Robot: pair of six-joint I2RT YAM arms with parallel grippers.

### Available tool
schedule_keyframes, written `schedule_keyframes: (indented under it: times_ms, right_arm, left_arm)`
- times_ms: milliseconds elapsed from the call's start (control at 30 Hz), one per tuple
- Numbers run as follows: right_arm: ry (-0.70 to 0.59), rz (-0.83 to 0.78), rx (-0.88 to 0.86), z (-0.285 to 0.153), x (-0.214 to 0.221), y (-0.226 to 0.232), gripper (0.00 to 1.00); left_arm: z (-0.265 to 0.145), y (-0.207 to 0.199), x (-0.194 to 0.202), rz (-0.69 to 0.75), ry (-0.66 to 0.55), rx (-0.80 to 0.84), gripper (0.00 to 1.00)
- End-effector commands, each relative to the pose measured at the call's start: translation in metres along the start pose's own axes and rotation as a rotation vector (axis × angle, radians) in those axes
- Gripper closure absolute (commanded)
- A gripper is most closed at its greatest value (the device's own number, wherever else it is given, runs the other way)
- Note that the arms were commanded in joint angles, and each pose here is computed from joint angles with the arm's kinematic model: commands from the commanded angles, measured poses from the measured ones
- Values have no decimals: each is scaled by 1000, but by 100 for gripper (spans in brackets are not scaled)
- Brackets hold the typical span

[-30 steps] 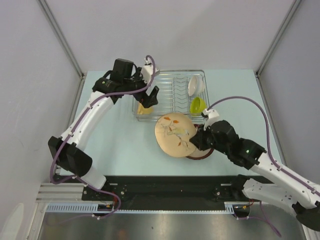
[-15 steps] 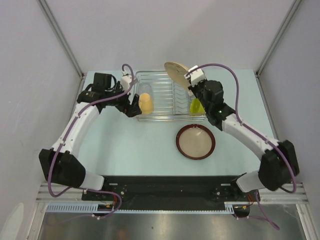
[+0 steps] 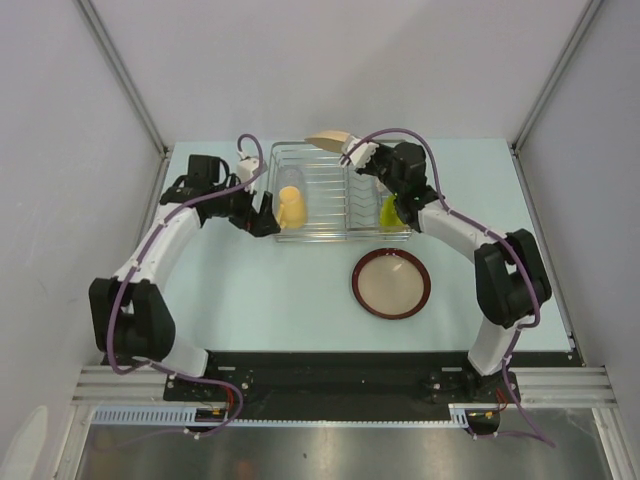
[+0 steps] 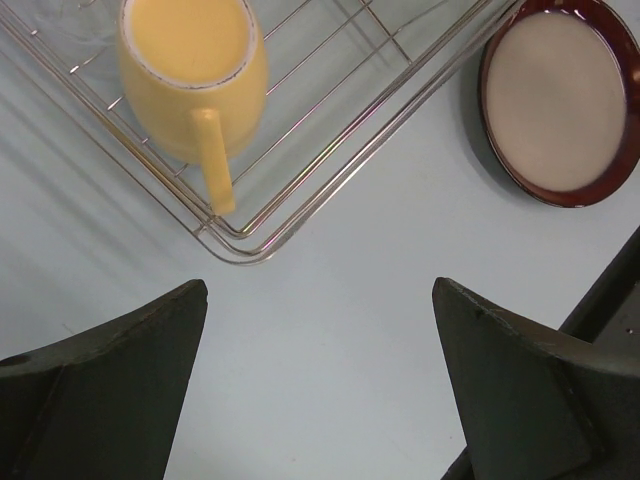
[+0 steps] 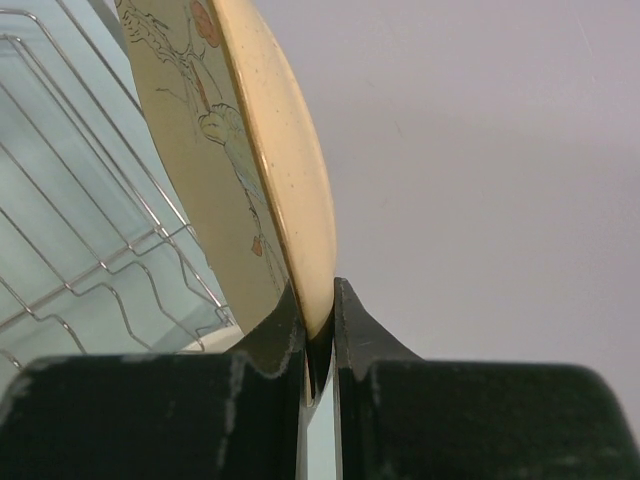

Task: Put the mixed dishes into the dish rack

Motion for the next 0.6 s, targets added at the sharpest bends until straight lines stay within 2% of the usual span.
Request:
schedule_keyframes:
  times_ms: [0,300,567]
  right_arm:
    - [-188,-142,241,-4,-49,-99,100]
    - [-142,-146,124,-5,-18,-97,100]
    - [-145,-93,52,-7,-15,-80,100]
  left_arm:
    - [16,5,-19,-28,-48,57,0]
    - [29,10,-19,-55,-40,69,0]
    - [33,10,-21,-56,-43,68,0]
Point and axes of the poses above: each gripper's point midway between its finger pads, its own z axis out along the fingers, its own y axis along the line the jaws close on, x = y × z, the point moved 2 cm from there along -z, back along the fingers, and after that the axes turned 5 degrees about -z, right-handed, at the moved point
